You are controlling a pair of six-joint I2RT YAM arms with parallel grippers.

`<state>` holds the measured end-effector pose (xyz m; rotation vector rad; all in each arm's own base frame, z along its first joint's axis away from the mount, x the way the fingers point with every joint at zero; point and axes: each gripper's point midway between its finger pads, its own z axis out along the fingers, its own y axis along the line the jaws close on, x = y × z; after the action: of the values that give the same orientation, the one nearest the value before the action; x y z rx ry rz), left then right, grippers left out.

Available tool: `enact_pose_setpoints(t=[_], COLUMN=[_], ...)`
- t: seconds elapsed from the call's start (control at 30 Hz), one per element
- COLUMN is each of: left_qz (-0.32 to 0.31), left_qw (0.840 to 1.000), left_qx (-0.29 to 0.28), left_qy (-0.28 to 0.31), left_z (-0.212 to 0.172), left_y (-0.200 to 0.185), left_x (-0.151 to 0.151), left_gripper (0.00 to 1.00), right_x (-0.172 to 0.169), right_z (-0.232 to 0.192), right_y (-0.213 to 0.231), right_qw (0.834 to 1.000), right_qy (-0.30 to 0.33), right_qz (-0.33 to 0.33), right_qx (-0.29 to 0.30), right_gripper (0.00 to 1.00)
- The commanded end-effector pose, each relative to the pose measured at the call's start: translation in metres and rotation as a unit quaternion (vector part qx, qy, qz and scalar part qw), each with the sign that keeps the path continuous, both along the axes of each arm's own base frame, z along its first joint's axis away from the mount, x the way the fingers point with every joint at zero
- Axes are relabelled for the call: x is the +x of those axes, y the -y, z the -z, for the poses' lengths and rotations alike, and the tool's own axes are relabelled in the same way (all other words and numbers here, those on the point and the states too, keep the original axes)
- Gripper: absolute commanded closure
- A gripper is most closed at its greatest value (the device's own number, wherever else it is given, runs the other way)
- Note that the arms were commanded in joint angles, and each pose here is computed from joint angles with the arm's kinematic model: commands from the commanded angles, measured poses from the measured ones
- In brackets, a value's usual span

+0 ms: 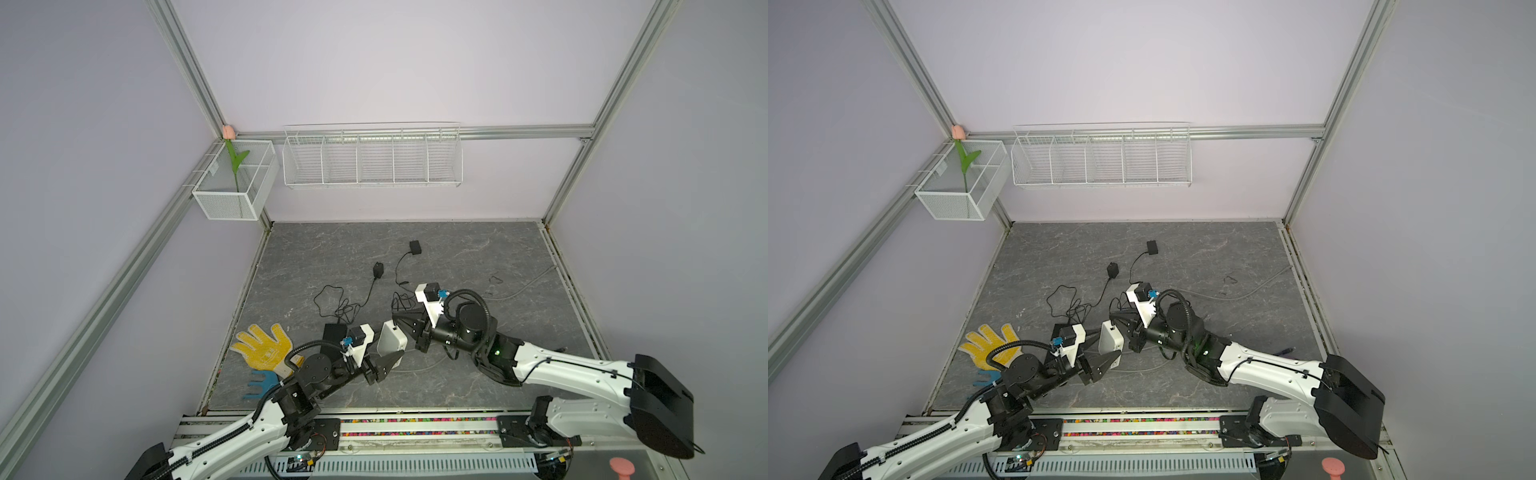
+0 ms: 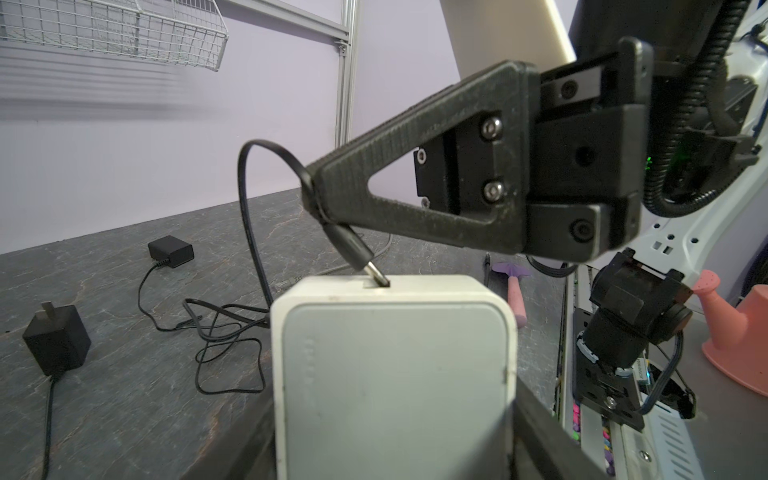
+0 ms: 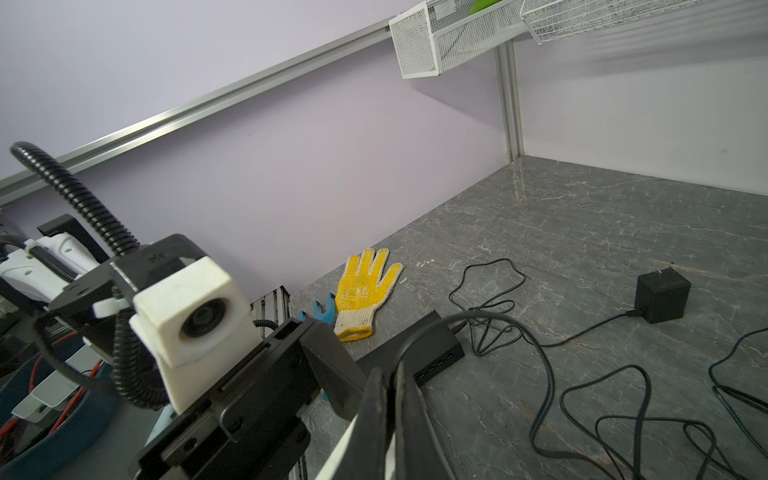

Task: Insert the plug into the switch port
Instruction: 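Push the plug further into the port while the left gripper holds the router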

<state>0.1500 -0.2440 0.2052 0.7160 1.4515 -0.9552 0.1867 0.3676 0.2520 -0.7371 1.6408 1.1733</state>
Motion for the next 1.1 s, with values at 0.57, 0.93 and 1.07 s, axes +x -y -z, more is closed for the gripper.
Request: enact_pose_setpoints(t=[0.57,0.93,1.07], left_qz=[-0.075,-0.074,-0.087], left_qw=[0.981,0.983,0.986], left_qx=[-0.151,-0.142,-0.11], left_qy=[0.095,0.093,0.086], left_z=[-0.097,-0.093,-0.077], left_y=[-0.032,-0.029,-0.028], left_x=[0.01,0.012,0.017], left_gripper=[1.0,1.0,1.0], right_x=[-0.025,-0.027,-0.021], right_z=[0.083,0.082,0.076], right_y=[0.015,0.012,0.016], right_qw=[0.991,0.991,0.991], right_qy=[-0.062,-0.062,-0.052], right_qz=[-0.029,-0.039,-0.019], right_qx=[-0.119,-0.116,-0.12], right_gripper=[0.93,0.93,0.93])
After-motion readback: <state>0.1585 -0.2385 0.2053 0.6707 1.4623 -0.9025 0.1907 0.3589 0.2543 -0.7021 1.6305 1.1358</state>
